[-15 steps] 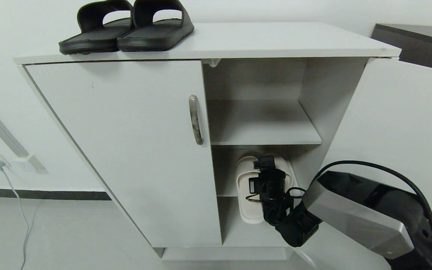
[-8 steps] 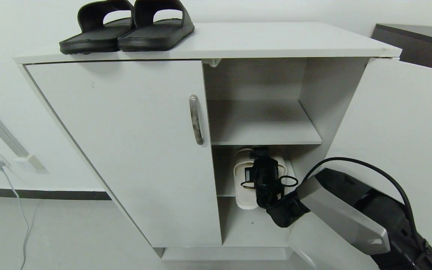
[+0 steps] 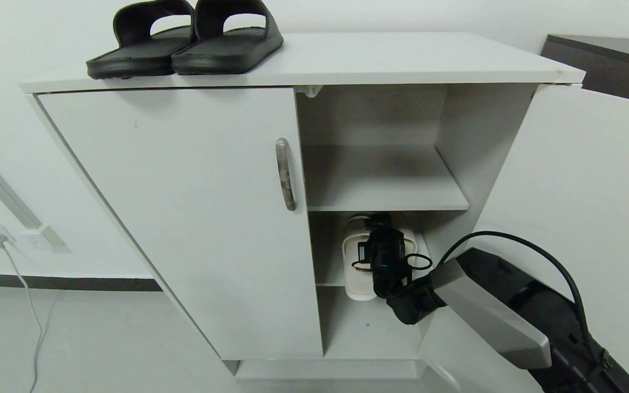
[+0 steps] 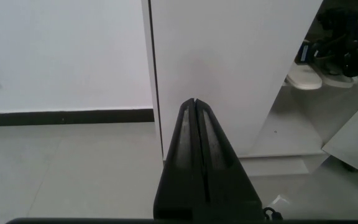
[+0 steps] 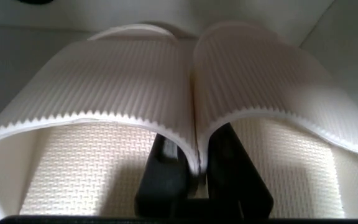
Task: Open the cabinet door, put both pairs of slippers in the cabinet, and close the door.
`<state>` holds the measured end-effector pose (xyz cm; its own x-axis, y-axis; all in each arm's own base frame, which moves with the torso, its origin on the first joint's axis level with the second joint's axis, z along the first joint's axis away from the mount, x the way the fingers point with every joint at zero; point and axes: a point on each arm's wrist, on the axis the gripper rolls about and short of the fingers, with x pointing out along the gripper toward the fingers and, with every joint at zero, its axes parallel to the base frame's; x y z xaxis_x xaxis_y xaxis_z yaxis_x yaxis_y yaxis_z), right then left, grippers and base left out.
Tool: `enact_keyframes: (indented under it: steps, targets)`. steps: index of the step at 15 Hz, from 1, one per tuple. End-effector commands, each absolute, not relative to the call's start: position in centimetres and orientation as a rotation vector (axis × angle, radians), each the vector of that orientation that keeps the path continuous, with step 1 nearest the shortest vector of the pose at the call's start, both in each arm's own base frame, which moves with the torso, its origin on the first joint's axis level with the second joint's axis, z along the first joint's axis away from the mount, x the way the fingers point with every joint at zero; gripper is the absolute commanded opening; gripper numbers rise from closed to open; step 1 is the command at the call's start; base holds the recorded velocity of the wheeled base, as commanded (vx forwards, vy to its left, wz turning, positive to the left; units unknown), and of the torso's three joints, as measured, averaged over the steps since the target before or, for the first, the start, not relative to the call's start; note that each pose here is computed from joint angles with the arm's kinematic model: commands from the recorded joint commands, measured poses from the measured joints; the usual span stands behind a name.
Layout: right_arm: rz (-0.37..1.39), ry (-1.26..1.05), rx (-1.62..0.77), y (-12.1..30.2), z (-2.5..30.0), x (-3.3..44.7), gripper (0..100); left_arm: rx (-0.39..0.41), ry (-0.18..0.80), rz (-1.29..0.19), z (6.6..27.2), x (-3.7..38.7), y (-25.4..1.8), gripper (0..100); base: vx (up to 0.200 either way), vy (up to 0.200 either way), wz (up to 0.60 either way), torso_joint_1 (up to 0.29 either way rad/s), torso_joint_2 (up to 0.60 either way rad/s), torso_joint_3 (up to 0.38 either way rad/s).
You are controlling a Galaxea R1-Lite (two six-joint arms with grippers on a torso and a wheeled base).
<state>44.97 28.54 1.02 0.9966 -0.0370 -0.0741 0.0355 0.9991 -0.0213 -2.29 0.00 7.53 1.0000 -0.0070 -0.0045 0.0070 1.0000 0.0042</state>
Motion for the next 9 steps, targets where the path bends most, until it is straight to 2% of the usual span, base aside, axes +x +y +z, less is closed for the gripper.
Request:
enact_keyframes:
  steps: [1,2,3,9]
  targets:
    - [-0.04,0.077,-0.019,28.4,0.7,45.1,0,0.003,0.006,-0.008,7.5,-2.3,0.0,0,0.0,0.0,0.0,0.0,0.0,0.0]
    - [-0.04,0.08,-0.021,28.4,0.6,45.1,0,0.003,0.006,-0.006,7.5,-2.3,0.0,0,0.0,0.0,0.0,0.0,0.0,0.0]
    - [-0.04,0.08,-0.019,28.4,0.6,45.1,100,0.005,0.006,-0.006,7.5,-2.3,0.0,0,0.0,0.0,0.0,0.0,0.0,0.0]
    - [-0.033,0.129,-0.049,27.7,1.2,43.1,100,0.003,0.005,-0.003,7.5,-2.3,0.0,0,0.0,0.0,0.0,0.0,0.0,0.0]
